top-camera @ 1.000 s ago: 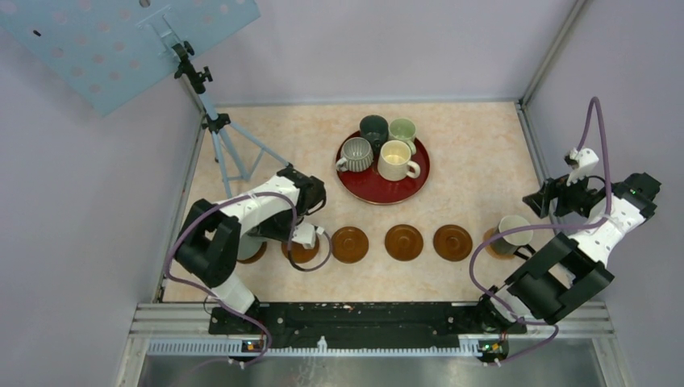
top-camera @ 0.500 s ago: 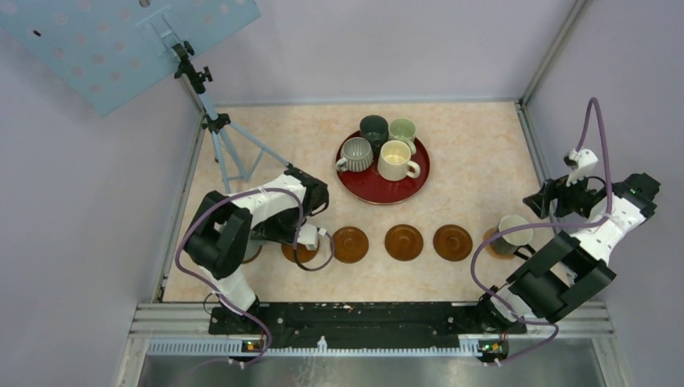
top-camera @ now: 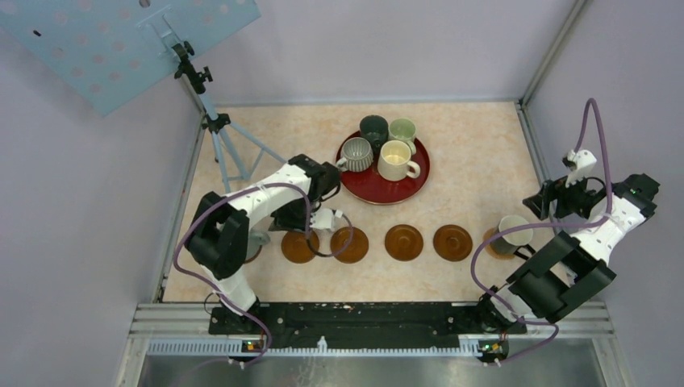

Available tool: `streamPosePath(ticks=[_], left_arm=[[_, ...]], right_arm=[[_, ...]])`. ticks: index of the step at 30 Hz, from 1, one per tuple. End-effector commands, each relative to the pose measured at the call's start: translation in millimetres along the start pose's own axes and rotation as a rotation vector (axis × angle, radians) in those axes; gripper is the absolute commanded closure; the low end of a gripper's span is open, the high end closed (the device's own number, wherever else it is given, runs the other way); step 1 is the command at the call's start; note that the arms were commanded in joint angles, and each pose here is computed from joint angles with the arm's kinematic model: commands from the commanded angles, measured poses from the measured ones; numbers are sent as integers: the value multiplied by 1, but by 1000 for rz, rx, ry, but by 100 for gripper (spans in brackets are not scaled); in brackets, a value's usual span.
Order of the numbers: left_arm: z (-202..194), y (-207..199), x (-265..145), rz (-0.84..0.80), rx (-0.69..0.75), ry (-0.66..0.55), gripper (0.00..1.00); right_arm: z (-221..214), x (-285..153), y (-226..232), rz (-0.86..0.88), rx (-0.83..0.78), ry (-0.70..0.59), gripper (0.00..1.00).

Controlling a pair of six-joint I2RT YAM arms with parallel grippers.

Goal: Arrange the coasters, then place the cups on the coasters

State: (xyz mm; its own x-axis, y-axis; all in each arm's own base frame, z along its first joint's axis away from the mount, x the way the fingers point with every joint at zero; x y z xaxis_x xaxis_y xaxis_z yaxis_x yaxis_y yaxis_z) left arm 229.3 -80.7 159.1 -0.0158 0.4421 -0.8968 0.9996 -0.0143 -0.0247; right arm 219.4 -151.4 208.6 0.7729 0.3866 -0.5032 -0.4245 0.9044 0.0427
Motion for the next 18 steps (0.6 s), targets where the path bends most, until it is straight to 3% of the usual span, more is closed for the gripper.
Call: streamPosePath(ticks=[1,3,8,15,18], left_arm=[[10,9,-19,6,-87,-93,53],[11,13,-18,7,-114,-85,59],[0,31,-6,59,-196,-39,85],[-17,44,8,83,-225,-6,91],[-19,40,15,74,-207,8,84]], right_arm=[[9,-1,-1,8,-47,-25,26],[9,-1,1,12,-45,-26,26],[8,-2,2,10,-49,-24,26],[7,-1,3,13,-50,-23,27],[6,-1,4,13,-49,-22,27]])
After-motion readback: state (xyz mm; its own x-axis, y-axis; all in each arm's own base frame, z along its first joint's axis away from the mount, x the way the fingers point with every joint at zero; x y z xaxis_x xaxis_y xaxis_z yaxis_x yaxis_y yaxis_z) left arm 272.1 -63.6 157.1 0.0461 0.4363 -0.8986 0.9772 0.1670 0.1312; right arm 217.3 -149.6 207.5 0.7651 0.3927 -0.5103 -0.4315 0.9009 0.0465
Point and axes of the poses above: each gripper's point midway between its finger pads, its own x axis out along the fingers, its own y axis along the line the jaws close on, z = x × y, the point moved 6 cm from there along -x, back along the fingers
